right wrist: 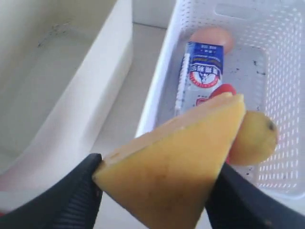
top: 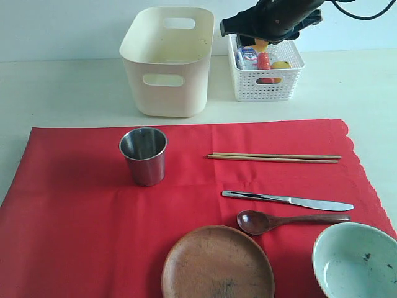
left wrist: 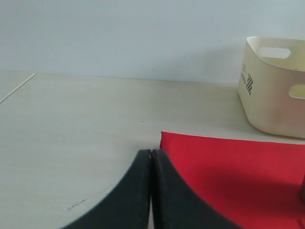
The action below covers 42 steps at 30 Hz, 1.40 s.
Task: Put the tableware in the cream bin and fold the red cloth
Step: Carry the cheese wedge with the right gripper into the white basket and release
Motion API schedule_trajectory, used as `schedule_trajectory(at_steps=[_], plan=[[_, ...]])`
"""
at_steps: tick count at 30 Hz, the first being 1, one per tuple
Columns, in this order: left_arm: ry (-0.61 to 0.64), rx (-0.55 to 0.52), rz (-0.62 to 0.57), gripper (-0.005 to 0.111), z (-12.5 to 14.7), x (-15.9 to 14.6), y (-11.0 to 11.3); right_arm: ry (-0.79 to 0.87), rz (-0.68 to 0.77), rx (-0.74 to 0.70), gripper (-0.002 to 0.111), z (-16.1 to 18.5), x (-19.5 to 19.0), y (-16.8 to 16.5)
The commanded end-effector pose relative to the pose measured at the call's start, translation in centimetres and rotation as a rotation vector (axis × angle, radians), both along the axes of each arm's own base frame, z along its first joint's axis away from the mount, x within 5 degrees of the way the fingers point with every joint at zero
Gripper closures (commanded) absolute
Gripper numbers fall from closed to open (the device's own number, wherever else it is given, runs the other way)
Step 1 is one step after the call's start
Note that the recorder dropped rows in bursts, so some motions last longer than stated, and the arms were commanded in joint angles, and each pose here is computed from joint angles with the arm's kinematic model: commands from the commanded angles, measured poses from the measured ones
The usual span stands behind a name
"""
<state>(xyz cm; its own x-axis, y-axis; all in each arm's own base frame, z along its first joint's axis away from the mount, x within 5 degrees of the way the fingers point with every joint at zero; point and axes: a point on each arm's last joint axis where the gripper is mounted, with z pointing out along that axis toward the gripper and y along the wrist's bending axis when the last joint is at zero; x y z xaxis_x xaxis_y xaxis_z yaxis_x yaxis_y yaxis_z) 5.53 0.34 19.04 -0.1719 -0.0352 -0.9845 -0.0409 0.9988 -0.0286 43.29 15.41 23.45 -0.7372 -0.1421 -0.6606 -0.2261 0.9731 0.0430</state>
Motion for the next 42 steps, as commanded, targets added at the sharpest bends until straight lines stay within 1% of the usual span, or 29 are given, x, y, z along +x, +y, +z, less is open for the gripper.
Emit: schedule_trajectory(at_steps=[1, 10, 18, 32, 34, 37, 41, 42], plan=[[-0.009, 0.008, -0.008, 0.104, 0.0, 0.0, 0.0, -0.043, -0.027, 0.008, 0.108, -0.4, 2.3, -0.8], [-0.009, 0.008, -0.008, 0.104, 0.0, 0.0, 0.0, -0.046, -0.032, 0.003, 0.108, -2.9, 5.2, -0.3], [-0.009, 0.008, -0.008, 0.104, 0.0, 0.0, 0.0, -0.049, -0.025, -0.001, 0.108, -5.2, 6.1, 0.0], [-0.009, 0.008, -0.008, 0.104, 0.0, 0.0, 0.0, -0.056, -0.025, 0.004, 0.107, -5.5, 6.3, 0.1], [-0.009, 0.008, -0.008, 0.104, 0.0, 0.0, 0.0, -0.056, -0.024, 0.004, 0.103, -5.6, 6.3, 0.1], [-0.009, 0.008, -0.008, 0.104, 0.0, 0.0, 0.0, -0.058, -0.024, 0.005, 0.093, -5.6, 6.3, 0.1], [-0.009, 0.008, -0.008, 0.104, 0.0, 0.0, 0.0, -0.058, -0.024, 0.005, 0.074, -5.6, 6.3, 0.1], [-0.009, 0.008, -0.008, 0.104, 0.0, 0.0, 0.0, -0.058, -0.024, 0.005, 0.064, -5.6, 6.3, 0.1]])
